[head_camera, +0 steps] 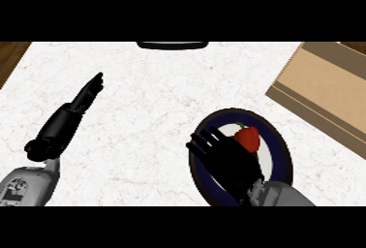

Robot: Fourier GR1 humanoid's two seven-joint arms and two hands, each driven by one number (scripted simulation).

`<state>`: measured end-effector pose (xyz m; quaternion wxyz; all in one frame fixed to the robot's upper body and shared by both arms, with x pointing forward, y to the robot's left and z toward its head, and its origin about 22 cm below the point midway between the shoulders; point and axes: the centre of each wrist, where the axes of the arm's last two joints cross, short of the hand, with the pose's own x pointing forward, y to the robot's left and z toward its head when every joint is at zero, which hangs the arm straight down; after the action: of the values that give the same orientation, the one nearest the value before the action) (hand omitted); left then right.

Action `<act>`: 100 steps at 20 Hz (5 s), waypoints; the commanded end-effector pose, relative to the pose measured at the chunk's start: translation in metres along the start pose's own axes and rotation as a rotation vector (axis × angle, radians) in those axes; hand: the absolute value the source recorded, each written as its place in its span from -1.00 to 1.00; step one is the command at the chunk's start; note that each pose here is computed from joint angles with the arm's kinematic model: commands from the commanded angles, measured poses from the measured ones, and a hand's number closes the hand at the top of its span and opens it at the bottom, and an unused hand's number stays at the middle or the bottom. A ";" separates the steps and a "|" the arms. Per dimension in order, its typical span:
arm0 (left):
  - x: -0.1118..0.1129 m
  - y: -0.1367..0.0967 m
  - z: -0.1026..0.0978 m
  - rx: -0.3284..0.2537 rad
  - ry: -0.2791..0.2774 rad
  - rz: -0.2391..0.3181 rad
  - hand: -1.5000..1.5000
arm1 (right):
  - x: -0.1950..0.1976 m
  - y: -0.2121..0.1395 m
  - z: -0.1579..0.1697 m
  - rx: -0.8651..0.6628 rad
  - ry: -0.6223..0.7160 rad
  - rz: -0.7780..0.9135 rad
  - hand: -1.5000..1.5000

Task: Pick the tomato from the plate and place it in the cardboard box

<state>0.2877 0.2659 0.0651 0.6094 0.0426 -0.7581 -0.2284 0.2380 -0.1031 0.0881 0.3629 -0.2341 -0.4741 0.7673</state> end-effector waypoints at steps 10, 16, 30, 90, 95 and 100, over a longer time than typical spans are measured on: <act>0.006 0.005 -0.002 -0.002 -0.004 -0.003 0.00 | -0.037 0.022 -0.007 0.015 0.057 0.004 -1.00; -0.004 0.003 -0.002 0.010 -0.010 0.008 0.00 | -0.017 0.022 -0.034 0.013 -0.047 0.046 1.00; -0.005 -0.006 -0.002 0.002 -0.006 0.013 0.00 | -0.051 0.037 -0.028 -0.280 -0.133 -0.005 1.00; 0.011 -0.006 -0.015 -0.024 -0.038 0.001 0.00 | -0.383 -0.010 0.154 -0.369 0.414 -0.631 -1.00; 0.003 0.000 -0.012 -0.009 -0.013 -0.001 0.00 | -0.385 -0.027 0.143 -0.812 0.181 -1.056 -1.00; 0.000 -0.006 -0.012 -0.018 -0.022 0.000 0.00 | -0.396 -0.022 0.172 -0.976 0.229 -1.367 -1.00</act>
<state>0.2961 0.2555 0.0676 0.6030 0.0322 -0.7614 -0.2357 0.3787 -0.4905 0.1865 0.6424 -0.1561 -0.7303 0.1721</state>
